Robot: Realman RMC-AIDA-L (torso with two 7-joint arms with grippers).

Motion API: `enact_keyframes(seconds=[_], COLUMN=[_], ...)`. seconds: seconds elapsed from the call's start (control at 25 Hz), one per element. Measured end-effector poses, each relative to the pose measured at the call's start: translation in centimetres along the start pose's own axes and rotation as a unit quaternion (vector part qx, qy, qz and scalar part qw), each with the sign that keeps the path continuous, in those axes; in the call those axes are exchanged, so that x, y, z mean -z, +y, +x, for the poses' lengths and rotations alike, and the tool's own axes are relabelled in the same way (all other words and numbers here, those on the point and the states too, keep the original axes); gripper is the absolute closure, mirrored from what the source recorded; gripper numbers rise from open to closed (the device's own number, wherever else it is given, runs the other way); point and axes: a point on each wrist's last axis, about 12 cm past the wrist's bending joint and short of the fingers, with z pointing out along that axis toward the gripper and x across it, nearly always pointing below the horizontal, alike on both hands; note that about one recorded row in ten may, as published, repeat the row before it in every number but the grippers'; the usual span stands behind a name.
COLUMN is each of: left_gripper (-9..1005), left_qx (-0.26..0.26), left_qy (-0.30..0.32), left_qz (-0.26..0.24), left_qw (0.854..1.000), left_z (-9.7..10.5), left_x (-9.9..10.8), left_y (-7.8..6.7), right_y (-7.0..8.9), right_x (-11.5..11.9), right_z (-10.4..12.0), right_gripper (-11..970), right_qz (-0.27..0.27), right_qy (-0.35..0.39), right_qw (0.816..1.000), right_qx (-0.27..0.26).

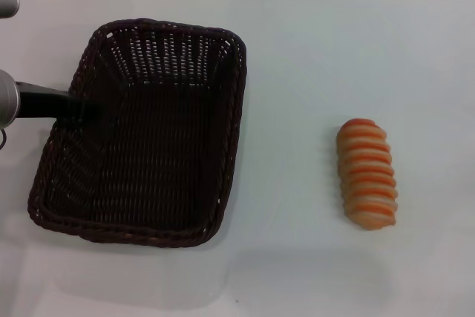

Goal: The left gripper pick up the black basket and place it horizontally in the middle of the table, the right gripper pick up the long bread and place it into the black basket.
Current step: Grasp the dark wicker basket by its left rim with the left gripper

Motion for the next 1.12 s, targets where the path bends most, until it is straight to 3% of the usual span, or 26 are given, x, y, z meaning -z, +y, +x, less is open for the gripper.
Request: enact_keyframes(seconds=[0.24, 0.4, 0.64, 0.84, 0.88, 0.92, 1.08, 1.12], left_gripper=[523, 667, 744, 773, 774, 778, 793, 797], left_qx=[-0.007, -0.044, -0.107, -0.153, -0.181, -0.181, -0.223, -0.223], left_qy=[0.001, -0.002, -0.031, -0.045, -0.058, -0.058, -0.087, -0.087], left_qz=[0.001, 0.040, 0.106, 0.183, 0.234, 0.234, 0.330, 0.330], left_qw=[1.000, 0.998, 0.988, 0.970, 0.953, 0.953, 0.913, 0.913], left_z=[-0.1, -0.5, -2.1, -4.2, -5.0, -5.0, -7.1, -7.1], left_x=[0.2, 0.3, 0.5, 0.1, 0.1, 0.1, -0.2, -0.2], left_y=[0.1, -0.5, -0.9, -0.5, -0.6, -0.6, -1.1, -1.1], right_y=[0.0, 0.0, 0.0, 0.2, 0.2, 0.2, 0.0, 0.0], right_x=[0.0, 0.0, 0.0, 0.0, 0.0, 0.0, 0.3, 0.3], right_z=[0.0, 0.0, -0.1, 0.0, 0.0, 0.0, -0.1, -0.1], right_gripper=[158, 157, 157, 158, 158, 158, 158, 158], right_qz=[-0.001, -0.001, -0.001, -0.008, -0.009, -0.009, -0.007, -0.007], right_qy=[0.000, -0.002, -0.003, -0.001, -0.001, -0.001, 0.000, 0.000], right_qw=[1.000, 1.000, 1.000, 1.000, 1.000, 1.000, 1.000, 1.000], right_qx=[0.000, 0.000, 0.000, -0.001, -0.001, -0.001, 0.001, 0.001])
